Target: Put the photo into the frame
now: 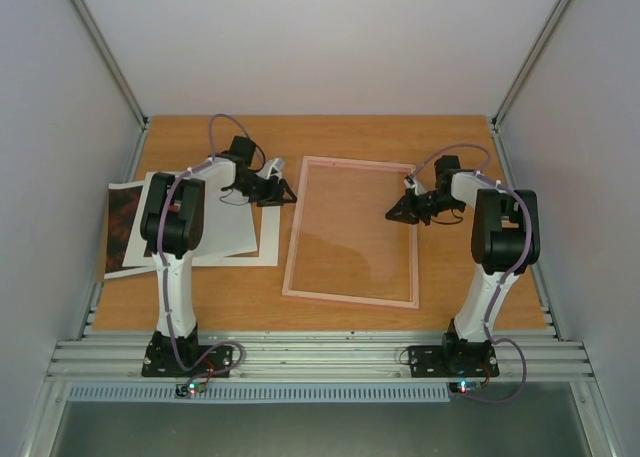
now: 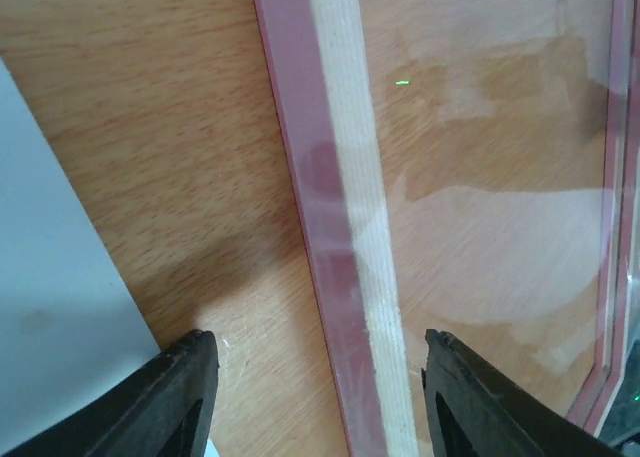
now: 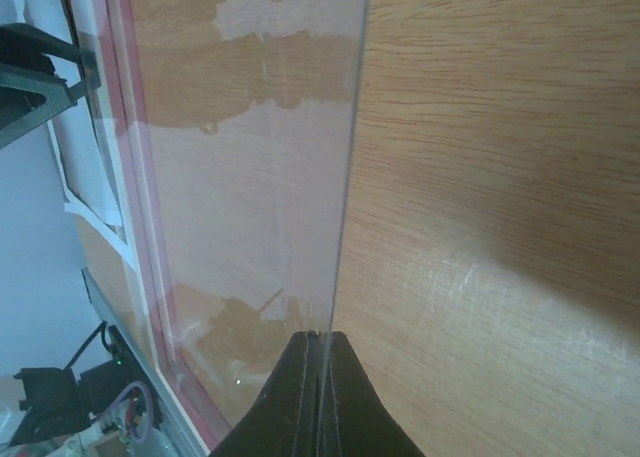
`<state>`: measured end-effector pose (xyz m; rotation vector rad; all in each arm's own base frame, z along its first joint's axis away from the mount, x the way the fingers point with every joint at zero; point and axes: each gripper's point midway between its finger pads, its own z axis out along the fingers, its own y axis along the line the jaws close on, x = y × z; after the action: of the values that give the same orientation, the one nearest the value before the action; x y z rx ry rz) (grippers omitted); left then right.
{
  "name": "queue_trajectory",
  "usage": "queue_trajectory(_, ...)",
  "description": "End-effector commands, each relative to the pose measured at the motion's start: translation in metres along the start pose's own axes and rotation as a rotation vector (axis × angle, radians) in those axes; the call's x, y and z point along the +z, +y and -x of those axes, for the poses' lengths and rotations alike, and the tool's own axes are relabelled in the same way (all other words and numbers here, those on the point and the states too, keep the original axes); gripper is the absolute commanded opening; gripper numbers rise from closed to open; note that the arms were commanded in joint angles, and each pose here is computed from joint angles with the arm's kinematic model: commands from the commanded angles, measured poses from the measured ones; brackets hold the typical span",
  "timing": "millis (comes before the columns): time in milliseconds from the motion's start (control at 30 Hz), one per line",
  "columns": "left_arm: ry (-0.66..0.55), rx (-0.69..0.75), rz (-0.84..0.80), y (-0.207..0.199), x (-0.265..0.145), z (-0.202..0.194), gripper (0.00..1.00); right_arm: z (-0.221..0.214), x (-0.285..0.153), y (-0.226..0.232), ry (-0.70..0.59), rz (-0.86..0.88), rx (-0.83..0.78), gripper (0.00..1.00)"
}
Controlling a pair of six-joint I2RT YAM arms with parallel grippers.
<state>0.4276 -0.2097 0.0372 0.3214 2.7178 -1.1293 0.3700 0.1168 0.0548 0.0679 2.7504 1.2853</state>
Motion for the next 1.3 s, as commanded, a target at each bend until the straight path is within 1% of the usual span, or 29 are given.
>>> queue_trajectory(0,-0.013,0.020,0.046,0.003,-0.003,0.006,0.59,0.000,-0.011,0.005,-0.021,-0.032,-0.070,0.01)
queue_trajectory(67,-0.015,0.019,0.050,0.003,-0.003,0.007,0.62,-0.001,-0.011,0.005,-0.019,-0.039,-0.075,0.01)
queue_trajectory(200,-0.022,0.020,0.060,0.005,-0.004,0.010,0.64,-0.002,-0.013,0.003,-0.014,-0.054,-0.083,0.01)
queue_trajectory(1267,-0.032,0.018,0.088,0.010,-0.003,0.015,0.66,0.001,-0.025,-0.009,-0.038,-0.092,-0.059,0.01)
